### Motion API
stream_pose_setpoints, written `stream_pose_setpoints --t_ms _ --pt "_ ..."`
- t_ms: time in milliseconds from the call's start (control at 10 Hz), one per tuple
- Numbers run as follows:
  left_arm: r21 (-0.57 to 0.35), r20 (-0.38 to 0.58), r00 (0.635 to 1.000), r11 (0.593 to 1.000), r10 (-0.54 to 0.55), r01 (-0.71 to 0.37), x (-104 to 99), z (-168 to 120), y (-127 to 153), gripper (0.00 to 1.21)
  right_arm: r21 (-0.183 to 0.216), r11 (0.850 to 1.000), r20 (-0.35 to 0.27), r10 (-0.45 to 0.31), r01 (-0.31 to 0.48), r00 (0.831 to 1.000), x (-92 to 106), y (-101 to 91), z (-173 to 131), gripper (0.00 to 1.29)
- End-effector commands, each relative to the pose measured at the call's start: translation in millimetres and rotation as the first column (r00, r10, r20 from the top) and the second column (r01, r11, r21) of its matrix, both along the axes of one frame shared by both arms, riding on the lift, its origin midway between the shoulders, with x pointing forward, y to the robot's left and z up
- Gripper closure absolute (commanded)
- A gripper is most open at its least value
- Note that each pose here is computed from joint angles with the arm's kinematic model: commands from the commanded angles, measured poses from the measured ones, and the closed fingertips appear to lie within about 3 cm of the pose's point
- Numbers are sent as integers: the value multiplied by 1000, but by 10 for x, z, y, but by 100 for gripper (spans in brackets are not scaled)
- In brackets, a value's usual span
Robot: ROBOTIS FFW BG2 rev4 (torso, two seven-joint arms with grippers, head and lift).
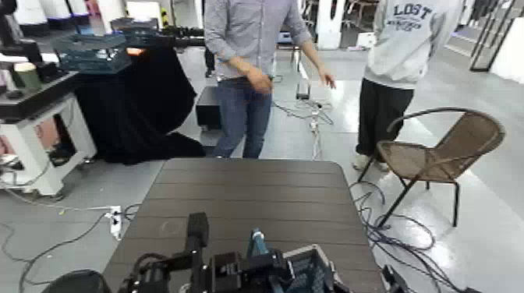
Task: Grasp the handle of the crate.
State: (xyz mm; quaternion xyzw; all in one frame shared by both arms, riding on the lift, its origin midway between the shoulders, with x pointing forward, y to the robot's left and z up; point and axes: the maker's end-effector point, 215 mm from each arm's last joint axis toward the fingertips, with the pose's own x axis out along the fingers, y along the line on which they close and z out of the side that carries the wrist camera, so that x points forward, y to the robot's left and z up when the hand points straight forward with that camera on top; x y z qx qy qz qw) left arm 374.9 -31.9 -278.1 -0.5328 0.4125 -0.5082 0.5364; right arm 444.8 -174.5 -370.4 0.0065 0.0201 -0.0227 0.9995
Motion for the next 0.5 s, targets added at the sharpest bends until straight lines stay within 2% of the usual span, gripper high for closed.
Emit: stream_pose_setpoints --t_ms 100,500 --pt "-1 -2 1000 1000 -7 7 -7 5 -22 119 7 1000 -4 10 -10 1000 0 18 -17 15" --pt "-2 2 1000 1000 -14 14 -5 13 -40 119 21 999 -12 25 -25 1000 15 8 -38 15"
